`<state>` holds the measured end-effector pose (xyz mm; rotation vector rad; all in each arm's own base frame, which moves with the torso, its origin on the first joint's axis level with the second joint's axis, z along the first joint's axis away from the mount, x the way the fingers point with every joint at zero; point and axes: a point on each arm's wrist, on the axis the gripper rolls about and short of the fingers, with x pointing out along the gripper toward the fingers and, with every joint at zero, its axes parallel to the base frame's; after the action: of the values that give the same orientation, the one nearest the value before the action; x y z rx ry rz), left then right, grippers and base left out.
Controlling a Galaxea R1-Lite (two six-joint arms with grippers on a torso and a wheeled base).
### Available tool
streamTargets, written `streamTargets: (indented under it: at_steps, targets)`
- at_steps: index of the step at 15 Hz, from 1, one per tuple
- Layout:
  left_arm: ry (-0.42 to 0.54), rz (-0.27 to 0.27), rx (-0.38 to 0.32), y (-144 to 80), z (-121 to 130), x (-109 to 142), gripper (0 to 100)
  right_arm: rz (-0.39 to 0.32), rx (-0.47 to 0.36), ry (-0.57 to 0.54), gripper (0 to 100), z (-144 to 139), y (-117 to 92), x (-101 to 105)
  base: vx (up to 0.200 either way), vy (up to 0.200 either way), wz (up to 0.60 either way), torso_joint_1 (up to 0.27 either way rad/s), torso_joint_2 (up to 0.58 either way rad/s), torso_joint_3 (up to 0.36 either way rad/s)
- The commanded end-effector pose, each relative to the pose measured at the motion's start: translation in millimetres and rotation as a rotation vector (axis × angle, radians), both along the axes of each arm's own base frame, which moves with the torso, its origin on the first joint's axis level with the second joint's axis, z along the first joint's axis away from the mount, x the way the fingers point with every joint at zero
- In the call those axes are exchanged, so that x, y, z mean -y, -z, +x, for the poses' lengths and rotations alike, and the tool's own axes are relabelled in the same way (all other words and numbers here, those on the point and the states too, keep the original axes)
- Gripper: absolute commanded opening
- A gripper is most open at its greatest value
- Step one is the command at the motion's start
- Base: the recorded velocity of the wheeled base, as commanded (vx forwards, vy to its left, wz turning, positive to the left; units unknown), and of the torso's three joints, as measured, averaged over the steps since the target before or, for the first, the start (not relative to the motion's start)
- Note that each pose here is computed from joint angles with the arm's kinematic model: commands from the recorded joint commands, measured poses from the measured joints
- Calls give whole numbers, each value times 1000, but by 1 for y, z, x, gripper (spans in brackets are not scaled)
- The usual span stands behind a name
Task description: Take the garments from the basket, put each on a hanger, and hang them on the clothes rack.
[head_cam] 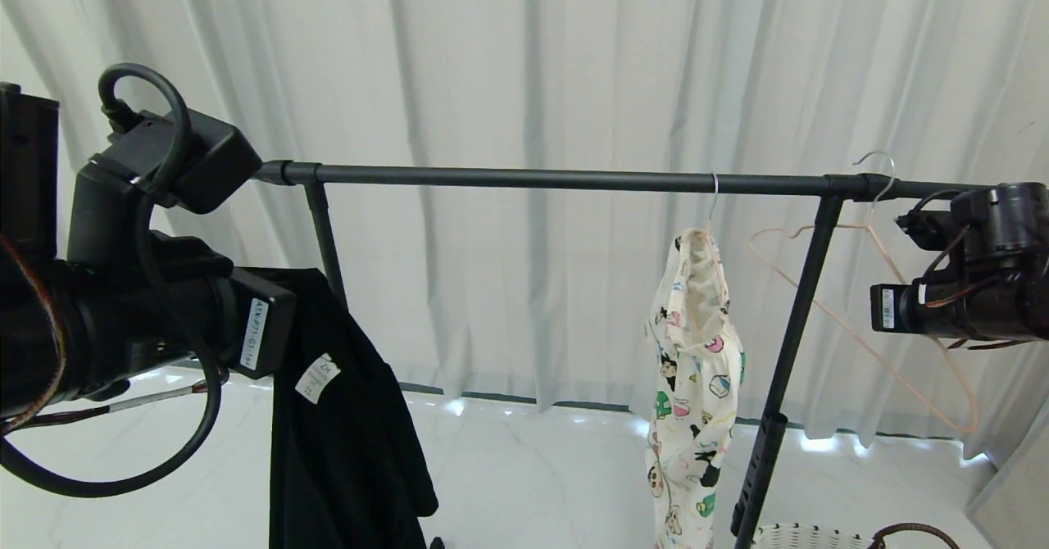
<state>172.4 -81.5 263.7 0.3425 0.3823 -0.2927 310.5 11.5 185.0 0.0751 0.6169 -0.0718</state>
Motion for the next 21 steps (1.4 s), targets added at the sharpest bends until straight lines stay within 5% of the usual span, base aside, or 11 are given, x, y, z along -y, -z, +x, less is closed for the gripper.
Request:
streamTargets:
  at_steps: [1, 7, 11, 21]
  targets:
    - [-1, -8, 17, -4, -4, -2, 0, 3, 60, 2, 0, -18, -18, 1, 0, 0, 0, 0, 0, 0]
    - [-1, -21, 42, -8, -12, -6, 0, -2, 111, -1, 0, -56, -31, 2, 0, 0, 0, 0, 0, 0]
    - [4, -9, 54, -10, -14, -7, 0, -29, 121, -10, 0, -101, -30, 6, -200, 0, 0, 7, 6, 5]
    - [5, -17, 67, -12, -19, -10, 0, -53, 121, -31, 0, -138, -37, 6, -200, 0, 0, 0, 0, 4]
